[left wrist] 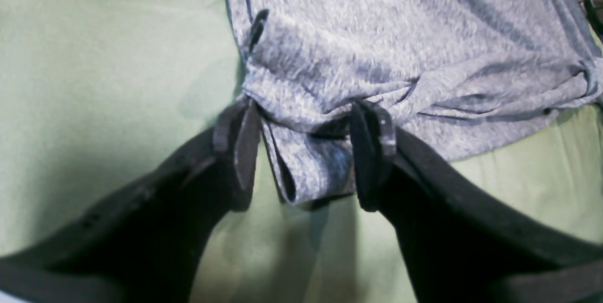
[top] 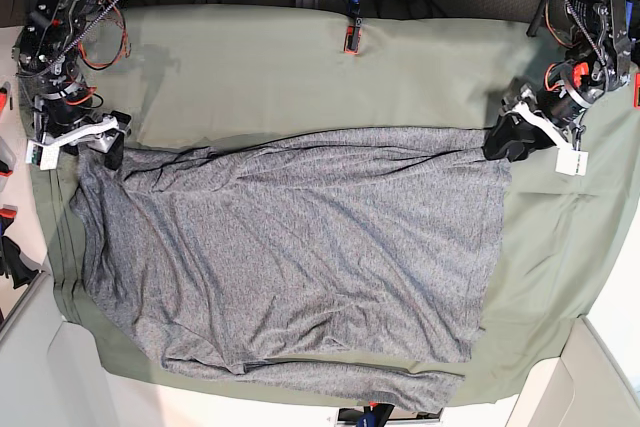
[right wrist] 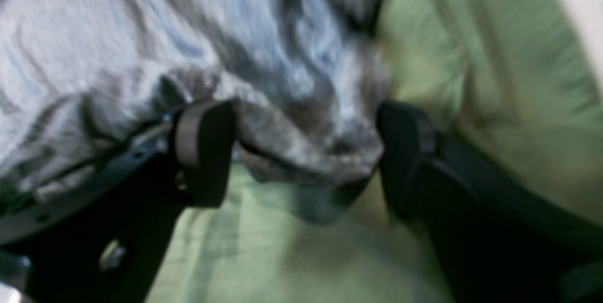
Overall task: Fold the T-shirt properly
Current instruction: 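Hold the shoulder corners with both grippers and adjust the grip, then drag the shoulder edge with both grippers toward the hem, folding the shirt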
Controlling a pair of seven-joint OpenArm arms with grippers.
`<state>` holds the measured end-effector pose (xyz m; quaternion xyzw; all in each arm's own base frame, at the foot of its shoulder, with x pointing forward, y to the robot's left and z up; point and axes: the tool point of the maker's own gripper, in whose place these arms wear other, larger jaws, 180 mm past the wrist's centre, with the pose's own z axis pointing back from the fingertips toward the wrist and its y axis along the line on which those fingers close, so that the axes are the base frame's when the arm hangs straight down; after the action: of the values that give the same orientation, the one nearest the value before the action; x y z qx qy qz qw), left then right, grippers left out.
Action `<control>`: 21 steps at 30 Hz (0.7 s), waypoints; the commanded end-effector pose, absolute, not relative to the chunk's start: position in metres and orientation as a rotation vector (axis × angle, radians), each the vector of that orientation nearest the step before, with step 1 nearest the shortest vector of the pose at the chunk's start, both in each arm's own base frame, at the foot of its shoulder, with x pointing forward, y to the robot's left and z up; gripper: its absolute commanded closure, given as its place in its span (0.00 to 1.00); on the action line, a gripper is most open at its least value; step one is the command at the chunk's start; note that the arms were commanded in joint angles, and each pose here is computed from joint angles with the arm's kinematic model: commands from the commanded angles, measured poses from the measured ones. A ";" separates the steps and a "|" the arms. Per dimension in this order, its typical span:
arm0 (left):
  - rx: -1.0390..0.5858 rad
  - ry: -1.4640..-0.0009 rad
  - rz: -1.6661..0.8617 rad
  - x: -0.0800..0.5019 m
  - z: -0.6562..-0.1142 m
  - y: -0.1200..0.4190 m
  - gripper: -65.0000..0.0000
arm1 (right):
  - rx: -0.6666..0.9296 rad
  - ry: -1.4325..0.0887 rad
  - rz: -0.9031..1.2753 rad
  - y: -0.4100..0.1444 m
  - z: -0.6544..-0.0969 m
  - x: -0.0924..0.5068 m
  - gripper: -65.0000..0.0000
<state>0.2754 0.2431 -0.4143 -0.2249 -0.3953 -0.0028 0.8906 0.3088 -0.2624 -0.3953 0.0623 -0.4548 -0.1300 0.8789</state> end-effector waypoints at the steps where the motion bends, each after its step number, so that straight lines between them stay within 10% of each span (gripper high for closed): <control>1: -0.403 -0.760 -0.026 0.269 -0.423 0.254 0.46 | 0.125 -1.007 -0.264 -0.268 -0.379 0.321 0.31; 5: -0.402 -0.764 -0.028 0.269 -0.423 0.254 0.53 | 0.130 -1.021 -0.250 -0.266 -0.375 0.324 0.42; 10: -0.417 -0.772 -0.050 0.269 -0.420 0.252 0.97 | 0.123 -1.038 -0.239 -0.266 -0.366 0.326 1.00; 21: -0.379 -0.947 -0.035 0.294 -0.355 0.288 0.99 | 0.085 -1.097 -0.205 -0.270 -0.330 0.328 1.00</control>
<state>0.2841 0.2818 -0.3728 -0.1861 -0.4277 -0.0069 0.8845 0.3185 -0.2631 -0.3490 0.0488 -0.4915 -0.0994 0.8638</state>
